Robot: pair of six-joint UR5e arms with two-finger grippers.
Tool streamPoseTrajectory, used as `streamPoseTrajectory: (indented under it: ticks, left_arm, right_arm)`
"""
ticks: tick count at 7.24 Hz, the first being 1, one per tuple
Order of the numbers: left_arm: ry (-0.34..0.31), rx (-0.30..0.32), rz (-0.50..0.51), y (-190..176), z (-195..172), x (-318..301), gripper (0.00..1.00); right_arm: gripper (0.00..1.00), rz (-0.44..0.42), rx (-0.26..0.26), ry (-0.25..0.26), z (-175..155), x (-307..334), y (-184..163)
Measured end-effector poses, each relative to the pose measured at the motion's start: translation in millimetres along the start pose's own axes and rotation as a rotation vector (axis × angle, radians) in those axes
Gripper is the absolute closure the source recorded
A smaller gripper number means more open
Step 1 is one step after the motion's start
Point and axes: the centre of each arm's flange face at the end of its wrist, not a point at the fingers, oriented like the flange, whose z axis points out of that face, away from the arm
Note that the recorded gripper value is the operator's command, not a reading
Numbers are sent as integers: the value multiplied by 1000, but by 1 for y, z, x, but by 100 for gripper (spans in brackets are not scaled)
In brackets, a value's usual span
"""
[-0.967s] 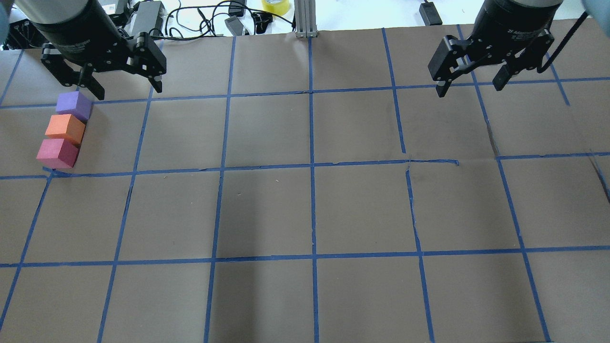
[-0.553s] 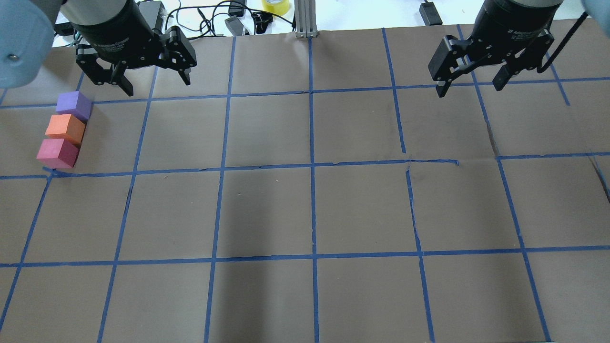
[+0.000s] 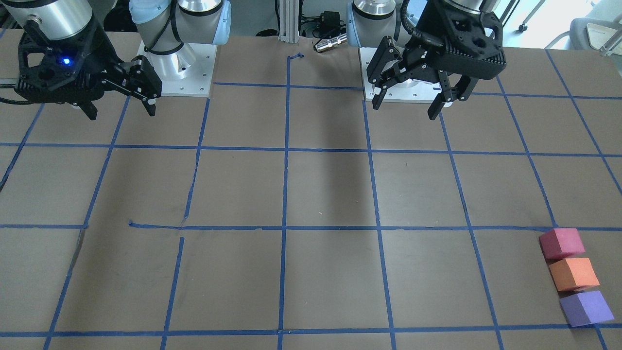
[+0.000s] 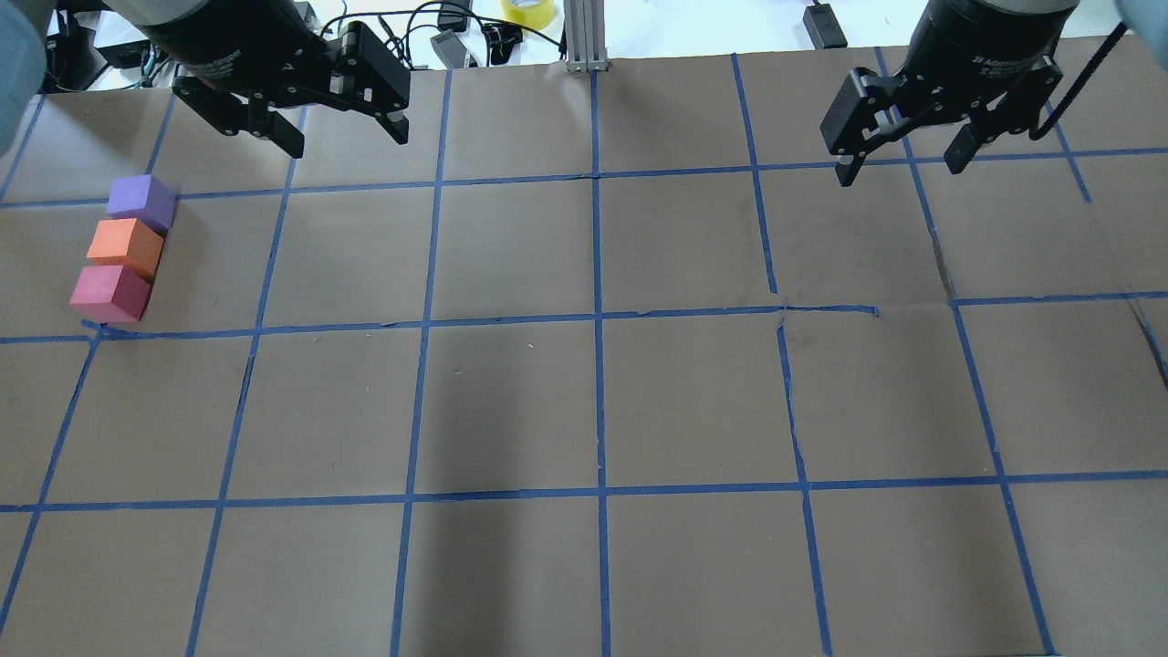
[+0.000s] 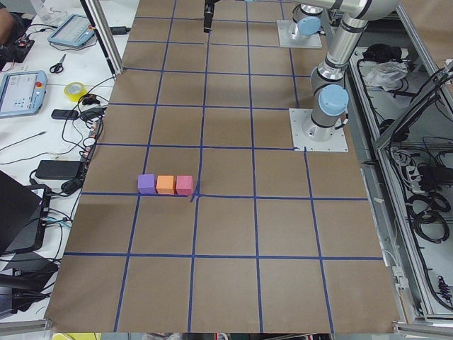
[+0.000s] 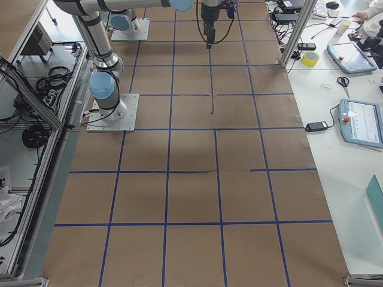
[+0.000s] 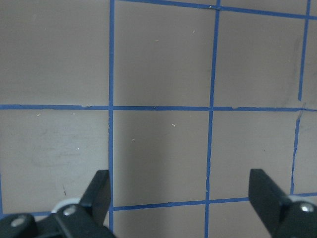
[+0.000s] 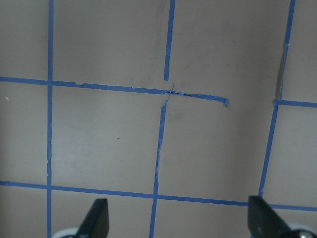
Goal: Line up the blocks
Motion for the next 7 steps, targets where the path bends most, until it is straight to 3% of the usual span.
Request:
streamPoseTrajectory:
  ticks: [2,7]
  left_arm:
    - [-98,-61,13,9,6,-12,0]
    - [-77,-76,15,8,13,-13,0]
  right_arm:
    - [0,0,-8,1,6,1,-5]
    - [0,-2,-22,1,22,3,-20]
